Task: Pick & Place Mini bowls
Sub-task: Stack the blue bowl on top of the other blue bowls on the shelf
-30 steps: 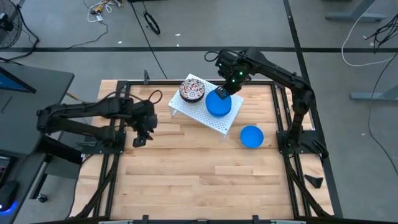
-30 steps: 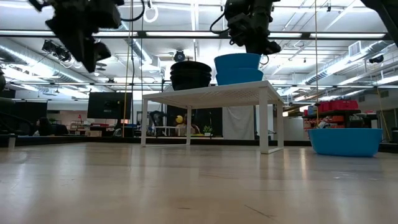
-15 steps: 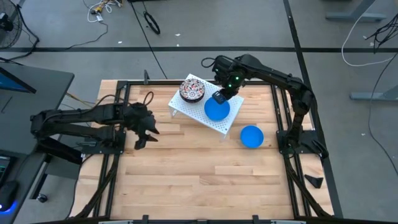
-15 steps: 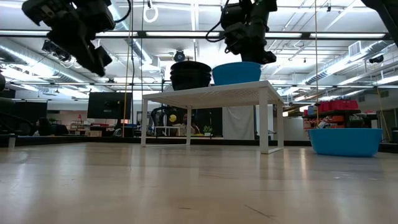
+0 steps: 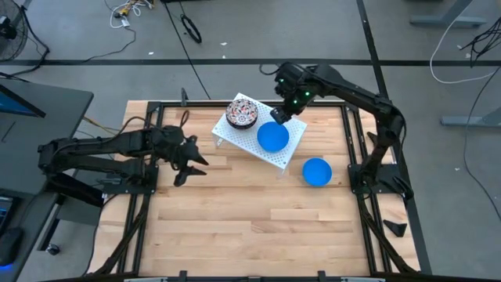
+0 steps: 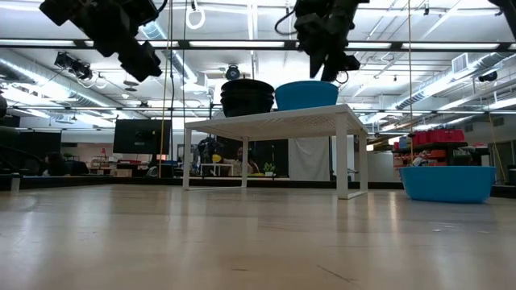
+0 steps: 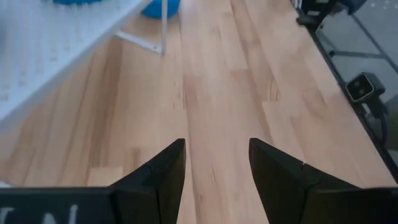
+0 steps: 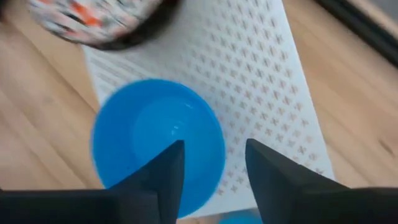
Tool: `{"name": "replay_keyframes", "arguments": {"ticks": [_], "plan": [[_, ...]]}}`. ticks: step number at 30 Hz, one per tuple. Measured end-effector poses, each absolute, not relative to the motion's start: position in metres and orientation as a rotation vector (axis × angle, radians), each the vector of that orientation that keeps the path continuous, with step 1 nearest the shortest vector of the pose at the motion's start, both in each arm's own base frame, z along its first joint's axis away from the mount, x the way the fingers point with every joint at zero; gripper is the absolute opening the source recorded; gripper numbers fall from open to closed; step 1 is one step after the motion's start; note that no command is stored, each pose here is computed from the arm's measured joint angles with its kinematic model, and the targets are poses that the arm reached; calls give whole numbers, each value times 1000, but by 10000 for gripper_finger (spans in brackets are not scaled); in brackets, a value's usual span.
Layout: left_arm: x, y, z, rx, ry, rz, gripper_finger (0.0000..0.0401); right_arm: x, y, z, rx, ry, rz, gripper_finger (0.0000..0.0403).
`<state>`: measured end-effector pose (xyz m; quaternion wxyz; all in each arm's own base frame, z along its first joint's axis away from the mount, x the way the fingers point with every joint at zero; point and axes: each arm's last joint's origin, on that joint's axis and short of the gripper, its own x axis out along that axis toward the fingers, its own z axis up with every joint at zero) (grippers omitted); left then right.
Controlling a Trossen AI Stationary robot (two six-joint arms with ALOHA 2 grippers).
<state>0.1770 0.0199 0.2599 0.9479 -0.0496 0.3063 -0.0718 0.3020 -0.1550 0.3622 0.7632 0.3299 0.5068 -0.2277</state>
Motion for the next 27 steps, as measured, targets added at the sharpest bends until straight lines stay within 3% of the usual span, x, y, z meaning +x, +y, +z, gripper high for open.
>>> {"name": "replay_keyframes", "arguments": {"ticks": [6,15,27], "plan": [[172,18,241,-115,484,-174,181,294,-142,390,658,942,-448,185],[152,18,197,-182,256,-61,181,285,-122,422,656,753,-408,186],[128,14,164,-233,199,-40,181,294,-108,433,715,636,-372,186]]}}
